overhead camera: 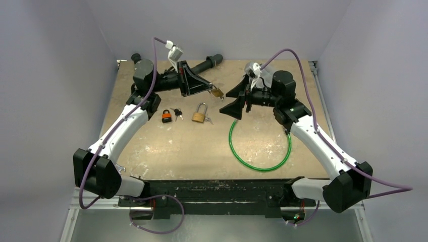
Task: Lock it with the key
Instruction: Lock the lock.
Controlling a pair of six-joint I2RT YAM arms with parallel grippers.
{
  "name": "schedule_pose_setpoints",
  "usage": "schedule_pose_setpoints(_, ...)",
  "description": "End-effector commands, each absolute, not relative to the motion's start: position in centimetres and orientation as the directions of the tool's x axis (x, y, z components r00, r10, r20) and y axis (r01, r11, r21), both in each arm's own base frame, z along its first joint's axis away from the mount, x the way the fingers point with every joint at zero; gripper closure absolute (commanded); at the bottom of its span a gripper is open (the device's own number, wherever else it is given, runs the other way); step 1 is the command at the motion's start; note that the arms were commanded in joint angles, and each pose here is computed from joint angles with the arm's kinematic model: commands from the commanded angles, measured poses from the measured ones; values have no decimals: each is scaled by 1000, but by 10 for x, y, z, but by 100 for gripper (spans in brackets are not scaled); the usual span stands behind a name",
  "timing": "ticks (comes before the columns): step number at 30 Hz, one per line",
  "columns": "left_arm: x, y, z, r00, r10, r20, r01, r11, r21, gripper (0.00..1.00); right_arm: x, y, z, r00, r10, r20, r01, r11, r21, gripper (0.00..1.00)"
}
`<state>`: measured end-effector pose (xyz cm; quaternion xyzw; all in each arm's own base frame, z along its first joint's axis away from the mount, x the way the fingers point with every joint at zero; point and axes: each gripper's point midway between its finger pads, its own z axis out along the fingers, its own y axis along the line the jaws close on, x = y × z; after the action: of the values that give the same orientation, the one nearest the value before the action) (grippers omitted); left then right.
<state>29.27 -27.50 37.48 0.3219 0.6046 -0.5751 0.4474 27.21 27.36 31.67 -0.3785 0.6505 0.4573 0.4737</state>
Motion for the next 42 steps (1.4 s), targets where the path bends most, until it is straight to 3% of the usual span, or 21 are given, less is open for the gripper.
schedule_pose_setpoints(1,290,-273,432,-412,-318,-854,887,74,-456,100,274,280,370,-252,116,-961,-921,277,275,4)
schedule_pose_setpoints(6,296,-272,445,-495,-409,-767,833,27,-552,100,275,285,389,-186,184,-965,-946,230,227,7)
schedule_pose_setpoints(19,298,-272,452,-534,-441,-722,795,30,-606,100,291,303,408,-105,281,-954,-962,215,169,17)
schedule_pose_setpoints(31,301,-272,448,-554,-452,-699,775,28,-631,100,295,309,420,-95,310,-946,-962,215,167,46)
schedule_pose_setpoints(42,304,-273,442,-567,-452,-689,763,27,-646,100,294,314,425,-95,314,-945,-967,195,162,56)
